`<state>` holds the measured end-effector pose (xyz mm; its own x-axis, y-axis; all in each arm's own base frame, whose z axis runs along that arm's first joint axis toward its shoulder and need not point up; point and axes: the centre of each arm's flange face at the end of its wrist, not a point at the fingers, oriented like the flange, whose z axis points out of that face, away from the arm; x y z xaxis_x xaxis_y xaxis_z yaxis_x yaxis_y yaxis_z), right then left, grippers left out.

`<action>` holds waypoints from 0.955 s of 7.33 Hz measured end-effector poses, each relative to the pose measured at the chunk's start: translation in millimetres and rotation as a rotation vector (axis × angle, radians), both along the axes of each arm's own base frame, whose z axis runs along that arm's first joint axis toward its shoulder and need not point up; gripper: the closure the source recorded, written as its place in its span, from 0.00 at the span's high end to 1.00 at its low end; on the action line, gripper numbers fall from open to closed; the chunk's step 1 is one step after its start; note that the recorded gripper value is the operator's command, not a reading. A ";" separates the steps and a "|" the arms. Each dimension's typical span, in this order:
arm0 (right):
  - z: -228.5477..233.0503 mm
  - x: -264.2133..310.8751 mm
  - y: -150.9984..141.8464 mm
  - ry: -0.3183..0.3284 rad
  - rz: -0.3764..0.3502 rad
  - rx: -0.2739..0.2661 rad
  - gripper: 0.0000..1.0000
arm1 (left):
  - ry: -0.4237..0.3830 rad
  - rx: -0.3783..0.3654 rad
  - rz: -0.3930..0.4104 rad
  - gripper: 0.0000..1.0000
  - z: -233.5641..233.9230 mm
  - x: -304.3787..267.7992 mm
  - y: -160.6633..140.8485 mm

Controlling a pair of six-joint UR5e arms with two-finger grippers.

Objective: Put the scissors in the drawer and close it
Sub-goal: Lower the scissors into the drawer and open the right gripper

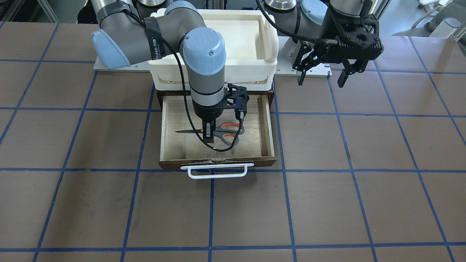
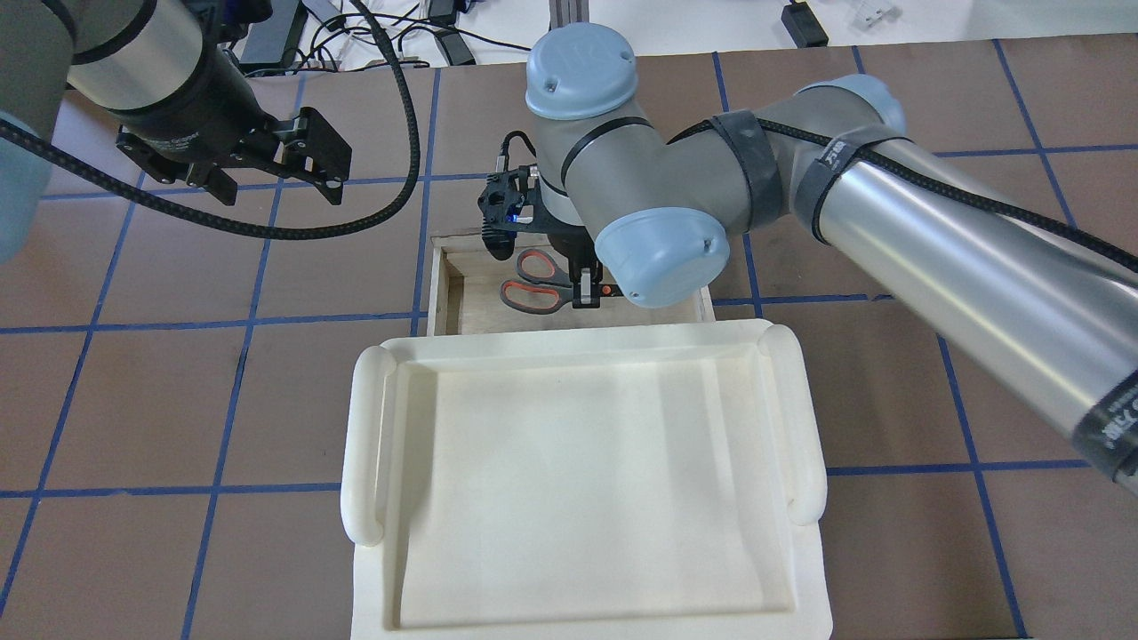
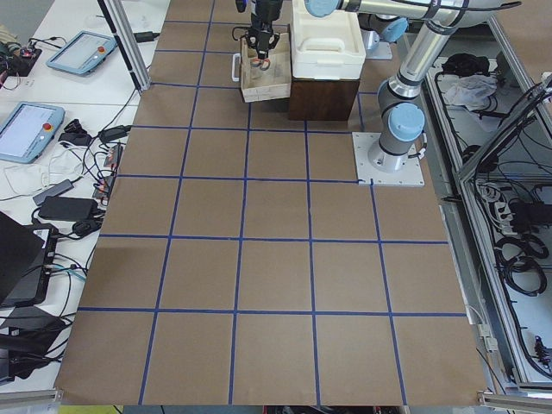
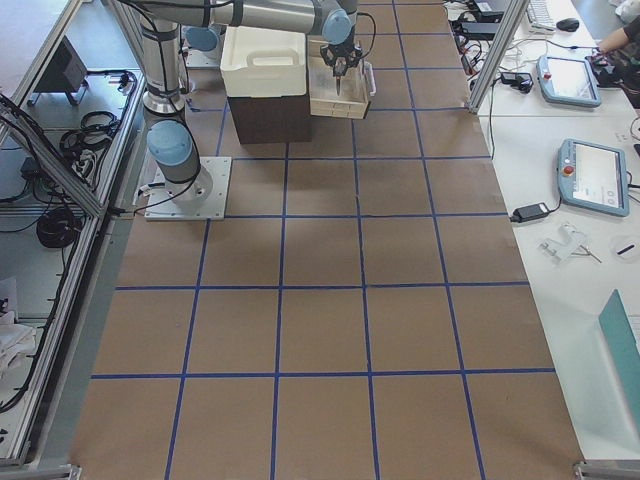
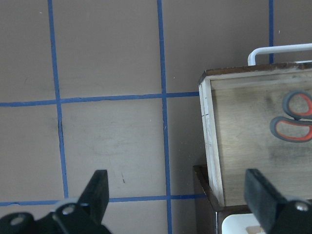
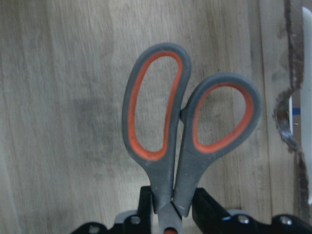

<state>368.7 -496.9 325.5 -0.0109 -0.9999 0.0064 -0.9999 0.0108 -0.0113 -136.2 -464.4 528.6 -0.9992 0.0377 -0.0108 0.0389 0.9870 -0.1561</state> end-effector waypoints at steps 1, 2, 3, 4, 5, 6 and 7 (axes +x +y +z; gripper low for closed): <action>-8.7 5.6 -1.3 0.000 0.009 0.000 0.76 | -0.002 0.000 0.000 1.00 0.4 -0.1 0.7; -12.5 7.8 -2.5 -0.002 0.008 -0.003 1.00 | -0.005 -0.003 -0.002 1.00 2.0 -0.6 2.5; -12.0 9.2 -3.5 -0.013 0.002 -0.011 1.00 | -0.008 -0.008 -0.003 1.00 4.6 -0.9 5.0; -9.1 10.5 -3.8 -0.028 -0.005 -0.018 1.00 | -0.010 -0.011 -0.004 1.00 6.5 -1.3 6.9; -5.0 9.6 -5.1 -0.037 -0.031 -0.026 1.00 | -0.010 -0.015 -0.004 1.00 7.2 -1.8 7.4; 4.9 4.8 -7.1 -0.047 -0.112 -0.040 1.00 | -0.009 -0.013 -0.004 1.00 5.9 -1.9 3.9; 22.8 -6.4 -9.8 -0.063 -0.241 -0.064 1.00 | -0.009 -0.003 -0.004 1.00 0.2 -1.7 -3.9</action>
<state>362.3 -506.7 348.3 -0.2512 -0.9660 0.0611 -0.9658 0.2460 -0.0817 -137.9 -468.2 528.8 -0.9989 0.0415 -0.0200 0.0442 0.9863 -0.1587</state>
